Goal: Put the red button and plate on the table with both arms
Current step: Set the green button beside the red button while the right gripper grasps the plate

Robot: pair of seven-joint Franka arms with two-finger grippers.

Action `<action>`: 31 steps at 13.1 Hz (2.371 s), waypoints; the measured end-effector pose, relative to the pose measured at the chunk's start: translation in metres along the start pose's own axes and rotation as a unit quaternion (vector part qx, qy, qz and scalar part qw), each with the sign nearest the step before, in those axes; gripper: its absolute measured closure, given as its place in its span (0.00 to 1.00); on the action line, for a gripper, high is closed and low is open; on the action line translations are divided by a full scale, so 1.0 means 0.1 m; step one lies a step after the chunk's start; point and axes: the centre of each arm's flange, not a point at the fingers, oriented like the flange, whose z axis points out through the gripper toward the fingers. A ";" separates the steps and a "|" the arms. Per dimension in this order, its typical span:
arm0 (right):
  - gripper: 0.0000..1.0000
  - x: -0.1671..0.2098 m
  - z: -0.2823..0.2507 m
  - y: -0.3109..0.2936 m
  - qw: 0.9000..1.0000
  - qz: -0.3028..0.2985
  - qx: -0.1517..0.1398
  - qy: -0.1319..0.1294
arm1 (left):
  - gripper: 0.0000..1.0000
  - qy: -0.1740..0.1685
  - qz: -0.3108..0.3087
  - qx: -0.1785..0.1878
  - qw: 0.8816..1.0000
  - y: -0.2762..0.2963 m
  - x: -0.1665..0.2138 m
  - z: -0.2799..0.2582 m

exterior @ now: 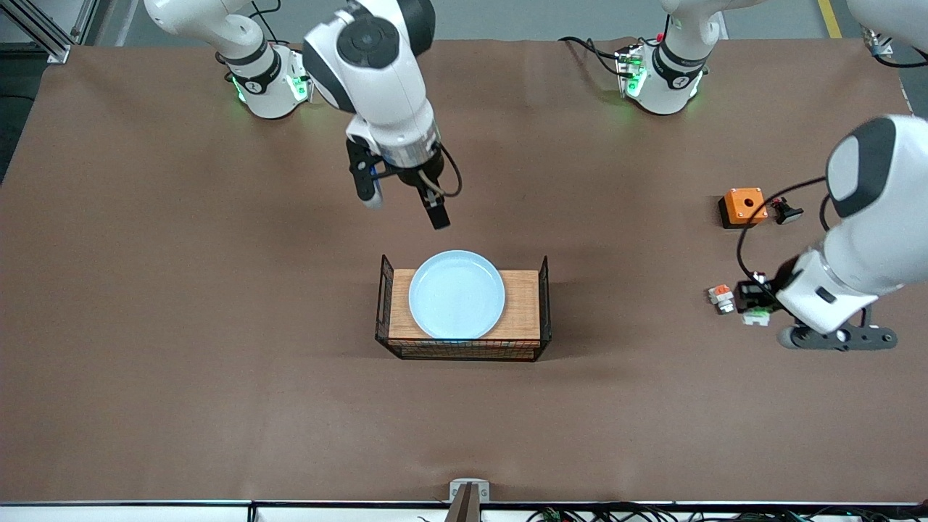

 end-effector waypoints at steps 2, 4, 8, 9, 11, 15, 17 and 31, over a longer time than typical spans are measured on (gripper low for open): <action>0.03 -0.04 0.22 -0.14 1.000 0.030 -0.004 0.004 | 0.57 0.009 -0.004 -0.007 1.000 -0.60 0.02 0.59; 0.03 -0.05 0.46 -0.21 0.999 0.040 -0.010 0.018 | 0.57 0.017 -0.002 -0.017 1.000 -1.26 -0.06 1.23; 0.03 -0.04 0.82 -0.25 0.998 0.055 -0.020 0.028 | 0.57 0.030 -0.011 -0.045 0.998 -1.97 -0.22 2.34; 0.03 -0.05 0.88 -0.26 0.997 0.064 -0.020 0.028 | 0.57 0.032 -0.012 -0.052 0.998 -1.95 -0.22 2.53; 0.05 -0.04 0.98 -0.27 0.996 0.087 -0.022 0.030 | 0.57 0.035 -0.008 -0.057 0.998 -1.88 -0.22 2.77; 0.05 -0.02 1.16 -0.32 0.992 0.126 -0.014 0.028 | 0.35 0.039 -0.004 -0.055 0.998 -1.86 -0.19 2.78; 0.09 -0.02 1.25 -0.32 0.991 0.129 -0.017 0.030 | 0.13 0.053 -0.004 -0.052 0.997 -1.82 -0.11 2.54; 0.96 -0.17 1.20 -0.33 0.996 0.085 0.006 0.033 | 0.00 0.021 -0.050 0.024 0.998 -0.55 -0.72 -1.32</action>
